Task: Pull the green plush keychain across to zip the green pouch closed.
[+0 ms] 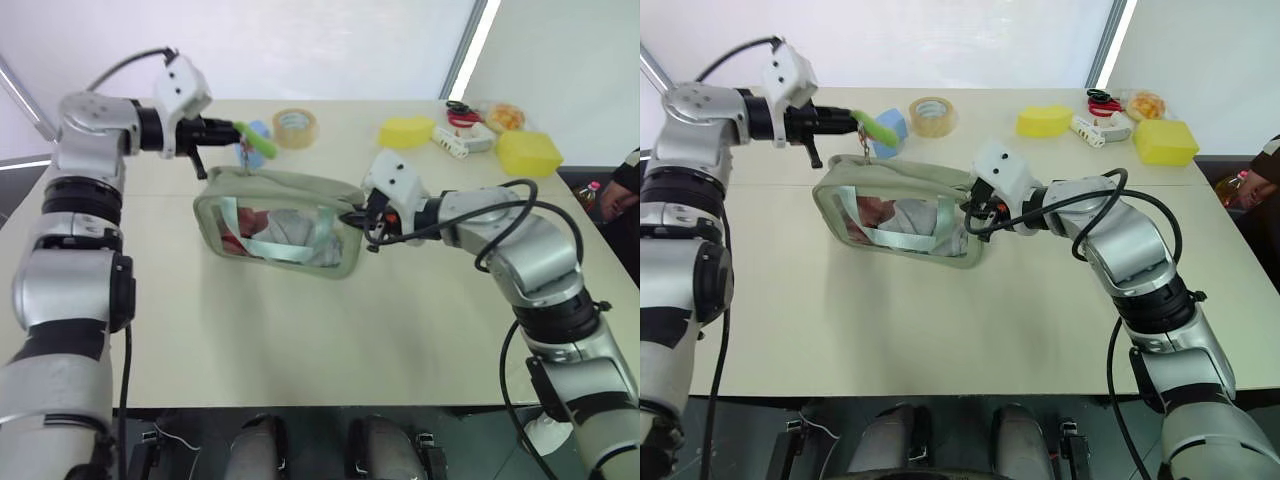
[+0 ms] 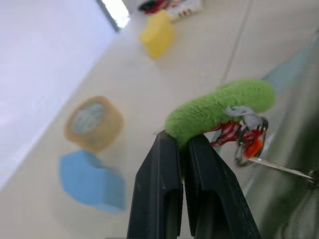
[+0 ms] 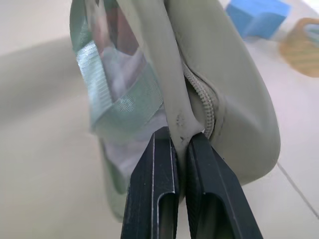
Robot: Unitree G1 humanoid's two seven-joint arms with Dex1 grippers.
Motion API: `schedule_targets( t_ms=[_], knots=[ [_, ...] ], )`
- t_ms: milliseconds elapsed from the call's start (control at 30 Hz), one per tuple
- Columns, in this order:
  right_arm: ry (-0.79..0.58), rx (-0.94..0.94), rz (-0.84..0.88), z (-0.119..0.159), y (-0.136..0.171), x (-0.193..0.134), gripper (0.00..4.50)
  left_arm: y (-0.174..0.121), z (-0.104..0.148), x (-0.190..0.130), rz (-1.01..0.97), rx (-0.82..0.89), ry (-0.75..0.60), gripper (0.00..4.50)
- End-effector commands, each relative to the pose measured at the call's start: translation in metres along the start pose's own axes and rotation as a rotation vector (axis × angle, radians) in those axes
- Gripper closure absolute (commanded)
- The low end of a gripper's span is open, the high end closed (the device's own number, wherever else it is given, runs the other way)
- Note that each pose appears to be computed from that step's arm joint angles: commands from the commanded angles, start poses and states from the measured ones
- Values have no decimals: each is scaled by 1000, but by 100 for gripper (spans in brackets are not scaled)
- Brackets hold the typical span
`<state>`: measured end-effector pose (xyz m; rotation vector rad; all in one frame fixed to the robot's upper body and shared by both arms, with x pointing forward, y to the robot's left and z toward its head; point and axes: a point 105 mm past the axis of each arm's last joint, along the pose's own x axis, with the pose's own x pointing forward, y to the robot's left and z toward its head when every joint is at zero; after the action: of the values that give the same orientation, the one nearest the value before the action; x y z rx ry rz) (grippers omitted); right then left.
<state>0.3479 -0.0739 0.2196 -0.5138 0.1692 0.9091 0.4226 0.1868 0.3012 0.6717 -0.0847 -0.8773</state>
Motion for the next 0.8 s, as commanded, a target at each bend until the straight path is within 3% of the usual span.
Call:
schedule_targets(
  t_ms=[33, 367, 733, 800],
  knots=[
    [-26, -21, -88, 10, -18, -1, 450, 9, 24, -12, 19, 64, -50, 445],
    [-48, -40, -43, 14, -14, 3, 450, -21, 19, -25, -118, 118, 15, 445],
    [-66, -52, 9, 16, -3, 4, 450, -42, -2, -4, -134, 135, 56, 445],
    [-64, -52, 7, 15, -3, 3, 450, -41, -2, -7, -144, 135, 65, 381]
  ],
)
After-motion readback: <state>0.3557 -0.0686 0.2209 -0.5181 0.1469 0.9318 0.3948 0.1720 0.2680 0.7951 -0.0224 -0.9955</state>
